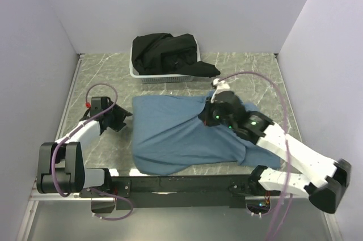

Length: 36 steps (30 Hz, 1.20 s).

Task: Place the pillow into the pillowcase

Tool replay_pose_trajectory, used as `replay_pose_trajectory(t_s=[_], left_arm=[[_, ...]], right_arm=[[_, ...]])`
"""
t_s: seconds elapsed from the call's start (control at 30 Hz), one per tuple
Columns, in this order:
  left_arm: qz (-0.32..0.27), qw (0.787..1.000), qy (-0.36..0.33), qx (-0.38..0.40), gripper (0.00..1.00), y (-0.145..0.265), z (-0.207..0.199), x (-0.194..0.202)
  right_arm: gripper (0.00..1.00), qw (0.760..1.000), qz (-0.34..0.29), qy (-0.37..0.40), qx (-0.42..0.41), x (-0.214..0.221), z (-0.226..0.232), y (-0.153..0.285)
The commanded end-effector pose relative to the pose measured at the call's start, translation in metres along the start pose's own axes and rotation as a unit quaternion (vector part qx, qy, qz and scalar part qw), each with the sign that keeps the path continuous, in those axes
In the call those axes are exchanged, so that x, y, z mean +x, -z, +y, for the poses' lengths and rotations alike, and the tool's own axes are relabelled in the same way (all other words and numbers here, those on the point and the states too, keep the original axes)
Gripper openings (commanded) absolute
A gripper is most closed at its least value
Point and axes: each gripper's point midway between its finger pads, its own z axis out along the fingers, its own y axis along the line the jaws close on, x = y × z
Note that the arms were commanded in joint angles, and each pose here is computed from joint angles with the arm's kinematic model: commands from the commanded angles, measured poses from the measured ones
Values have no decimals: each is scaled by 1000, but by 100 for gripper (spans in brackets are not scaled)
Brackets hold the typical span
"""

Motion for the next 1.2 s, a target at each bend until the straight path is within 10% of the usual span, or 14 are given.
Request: replay_pose_trajectory(t_s=[0.0, 0.27, 0.6, 0.73, 0.87, 1.17], left_arm=[[51, 992, -15, 111, 58, 2, -30, 20], [123, 976, -69, 165, 53, 9, -40, 82], [168, 941, -90, 279, 78, 30, -83, 133], [176, 932, -83, 307, 63, 34, -102, 153], [196, 922, -83, 323, 1, 38, -114, 161], [84, 952, -136, 259, 1, 75, -123, 98]], right_arm=[[0, 997, -75, 0, -21, -56, 14, 53], [0, 989, -142, -35, 9, -111, -3, 87], [0, 986, -138, -87, -15, -129, -20, 81], [0, 985, -145, -94, -25, -135, -14, 86], [0, 986, -138, -93, 0, -131, -24, 81], [21, 987, -72, -88, 115, -69, -85, 17]])
